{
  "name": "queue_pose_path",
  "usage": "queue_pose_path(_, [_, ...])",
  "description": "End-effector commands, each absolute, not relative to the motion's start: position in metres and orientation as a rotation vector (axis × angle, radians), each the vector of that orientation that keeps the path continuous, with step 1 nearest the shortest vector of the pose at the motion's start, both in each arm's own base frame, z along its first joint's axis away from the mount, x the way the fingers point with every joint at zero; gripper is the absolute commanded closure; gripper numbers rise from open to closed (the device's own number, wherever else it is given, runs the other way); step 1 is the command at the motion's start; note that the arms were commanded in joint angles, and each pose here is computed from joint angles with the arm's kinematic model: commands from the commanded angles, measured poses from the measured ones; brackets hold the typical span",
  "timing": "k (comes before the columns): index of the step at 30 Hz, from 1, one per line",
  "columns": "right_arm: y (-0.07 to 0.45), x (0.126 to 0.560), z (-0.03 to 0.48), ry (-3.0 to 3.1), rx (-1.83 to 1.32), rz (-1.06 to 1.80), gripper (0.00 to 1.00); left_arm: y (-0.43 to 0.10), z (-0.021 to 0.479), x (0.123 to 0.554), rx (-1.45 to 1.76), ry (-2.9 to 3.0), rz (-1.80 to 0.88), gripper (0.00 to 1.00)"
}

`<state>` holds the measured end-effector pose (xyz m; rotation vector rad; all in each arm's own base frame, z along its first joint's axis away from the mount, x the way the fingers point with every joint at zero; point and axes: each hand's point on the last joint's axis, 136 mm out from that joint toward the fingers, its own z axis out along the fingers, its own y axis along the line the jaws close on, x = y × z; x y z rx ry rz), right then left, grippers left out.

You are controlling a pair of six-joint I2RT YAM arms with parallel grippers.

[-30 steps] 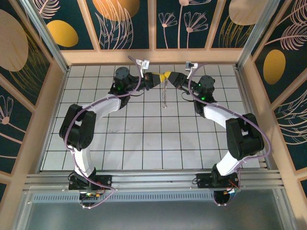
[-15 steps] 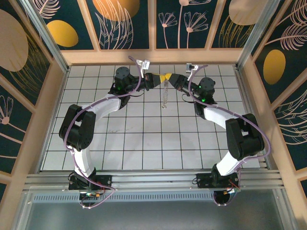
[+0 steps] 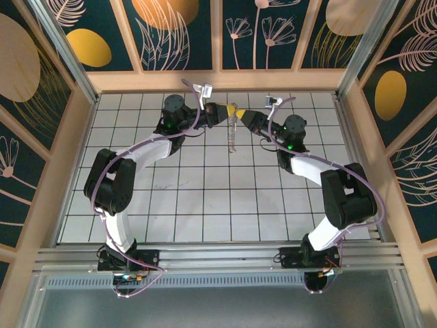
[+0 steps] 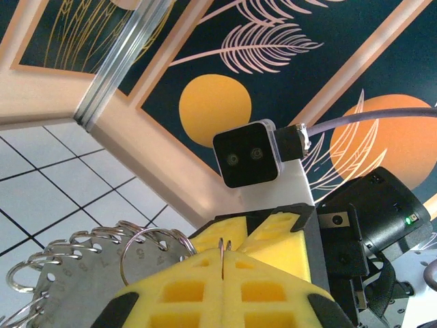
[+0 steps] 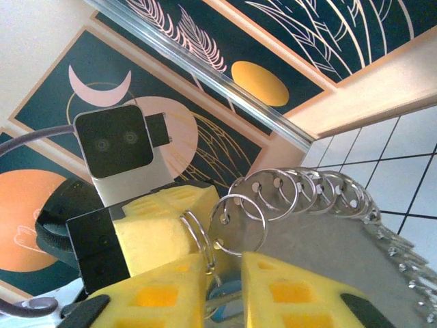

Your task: Put the keys on the keyring

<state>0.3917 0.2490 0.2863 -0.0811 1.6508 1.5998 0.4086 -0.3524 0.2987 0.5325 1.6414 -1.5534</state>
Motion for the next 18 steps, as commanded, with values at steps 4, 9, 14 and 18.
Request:
queue_pose_path(4, [0.245, 0.382, 0.301, 1.595, -0.116, 1.615, 0.86, -0.350, 0.352, 0.397, 0.605, 1.468, -1.531, 1.00])
queue_pose_path(9, [0.245, 0.385, 0.305, 1.581, -0.114, 1.618, 0.84, -0.350, 0.352, 0.395, 0.606, 1.470, -1.533, 1.00])
queue_pose_path(14, [0.240, 0.391, 0.314, 1.554, -0.103, 1.598, 0.82, -0.352, 0.351, 0.394, 0.608, 1.471, -1.536, 1.00])
queue_pose_path(18, [0.234, 0.396, 0.322, 1.527, -0.092, 1.591, 0.82, -0.353, 0.351, 0.394, 0.610, 1.469, -1.538, 1.00])
